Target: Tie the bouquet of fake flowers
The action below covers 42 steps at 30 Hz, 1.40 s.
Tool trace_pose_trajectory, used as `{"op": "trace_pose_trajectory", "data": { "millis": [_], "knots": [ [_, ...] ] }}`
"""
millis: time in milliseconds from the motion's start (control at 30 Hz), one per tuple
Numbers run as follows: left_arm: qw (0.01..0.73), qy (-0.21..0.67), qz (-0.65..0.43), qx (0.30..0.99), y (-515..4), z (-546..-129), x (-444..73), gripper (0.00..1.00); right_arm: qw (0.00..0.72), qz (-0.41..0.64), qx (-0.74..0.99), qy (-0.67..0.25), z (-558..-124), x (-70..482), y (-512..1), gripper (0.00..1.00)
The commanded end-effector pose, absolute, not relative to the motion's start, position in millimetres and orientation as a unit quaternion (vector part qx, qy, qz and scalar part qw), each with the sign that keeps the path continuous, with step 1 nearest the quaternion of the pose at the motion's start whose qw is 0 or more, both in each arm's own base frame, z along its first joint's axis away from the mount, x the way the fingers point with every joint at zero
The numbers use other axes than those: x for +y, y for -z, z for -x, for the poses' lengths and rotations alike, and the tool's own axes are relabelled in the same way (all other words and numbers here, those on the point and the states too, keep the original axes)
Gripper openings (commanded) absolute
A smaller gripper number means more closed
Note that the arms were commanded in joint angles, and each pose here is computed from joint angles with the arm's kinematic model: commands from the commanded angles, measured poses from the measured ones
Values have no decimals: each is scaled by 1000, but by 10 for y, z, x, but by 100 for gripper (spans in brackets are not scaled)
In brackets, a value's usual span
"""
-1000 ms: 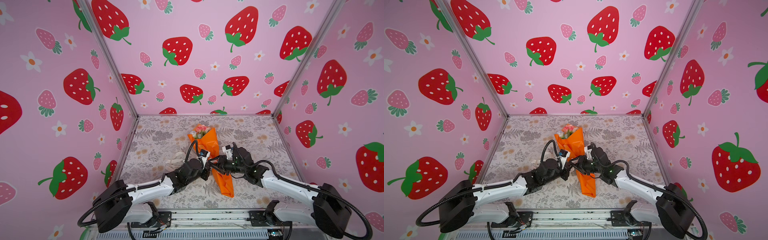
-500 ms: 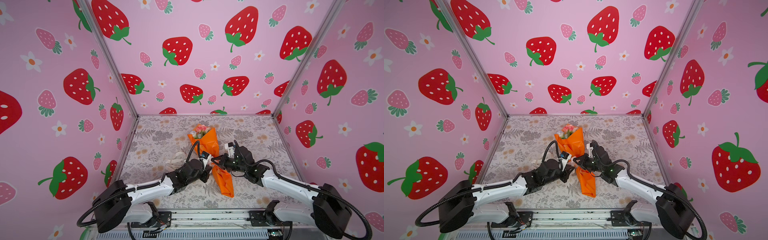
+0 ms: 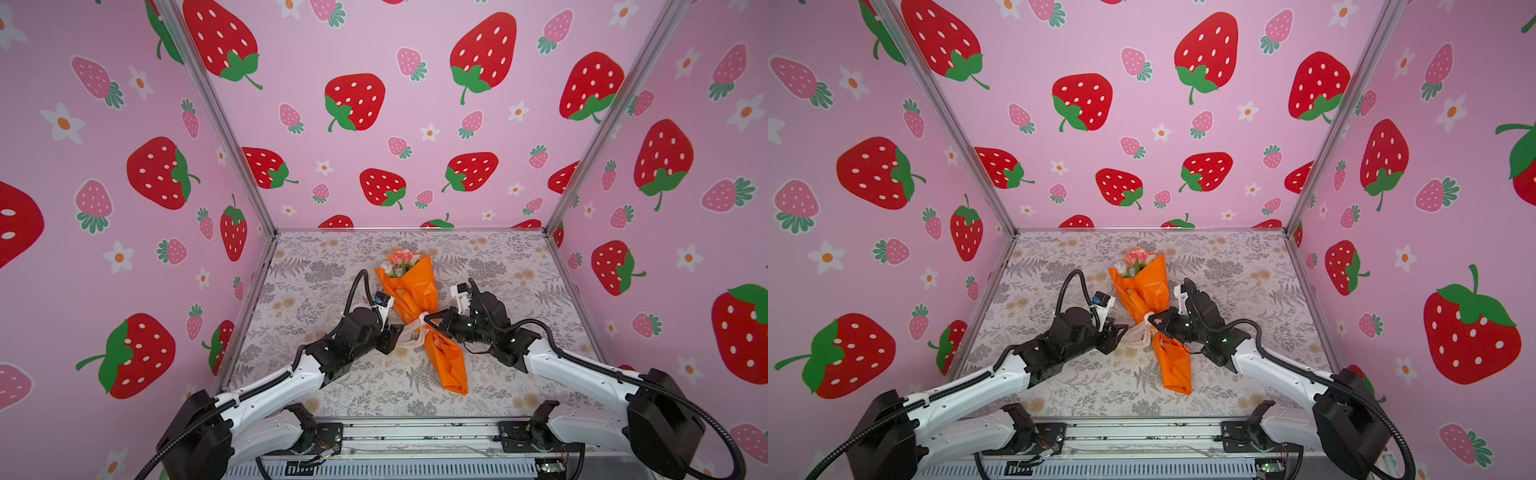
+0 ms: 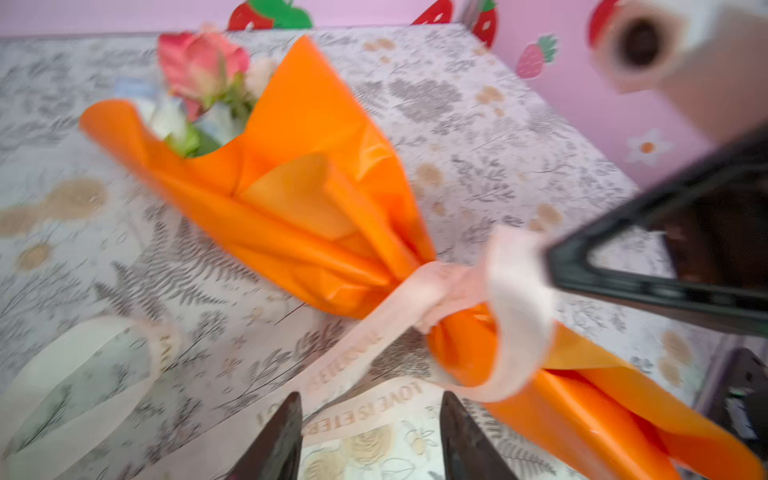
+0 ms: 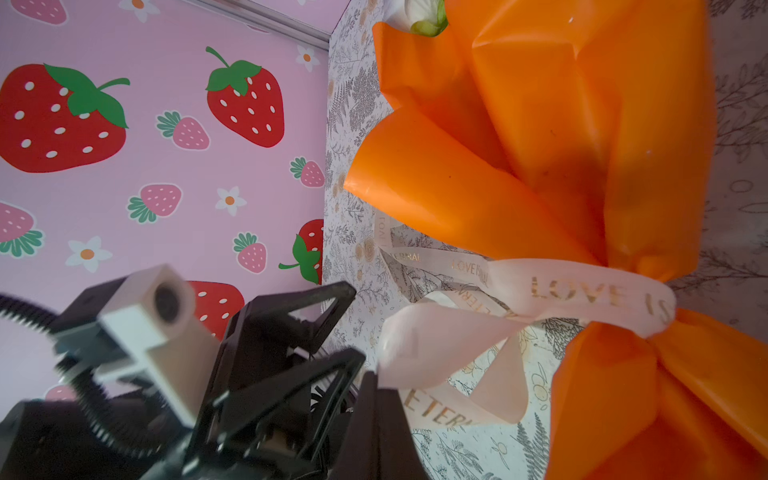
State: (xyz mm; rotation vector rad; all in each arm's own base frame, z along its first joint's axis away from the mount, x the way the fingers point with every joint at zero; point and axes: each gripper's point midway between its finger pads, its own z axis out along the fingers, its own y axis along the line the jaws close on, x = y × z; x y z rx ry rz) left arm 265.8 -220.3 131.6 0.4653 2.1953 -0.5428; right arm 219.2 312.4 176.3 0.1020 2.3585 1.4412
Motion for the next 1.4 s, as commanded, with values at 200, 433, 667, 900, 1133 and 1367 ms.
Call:
{"op": "trace_pose_trajectory", "data": {
  "millis": [200,433,667,900,1133,1367],
  "knots": [
    [259,61,-2,964,-897,-2967,-1318,54,208,-17,830,-518,-2238,3144,-1981,0],
    [214,16,111,970,-707,-3051,-762,57,207,-10,831,-517,-2245,3172,-2004,0],
    [199,10,127,972,-548,-3177,-655,57,199,-9,832,-517,-2239,3196,-1979,0],
    [188,37,119,974,-397,-3300,-739,46,194,-7,833,-518,-2242,3219,-1970,0],
    [175,66,119,975,-371,-3305,-793,9,194,-6,835,-515,-2251,3226,-1935,0],
    [303,166,77,935,-1394,-3234,-1021,0,209,-8,840,-501,-2365,3203,-1892,0]
  ]
}}
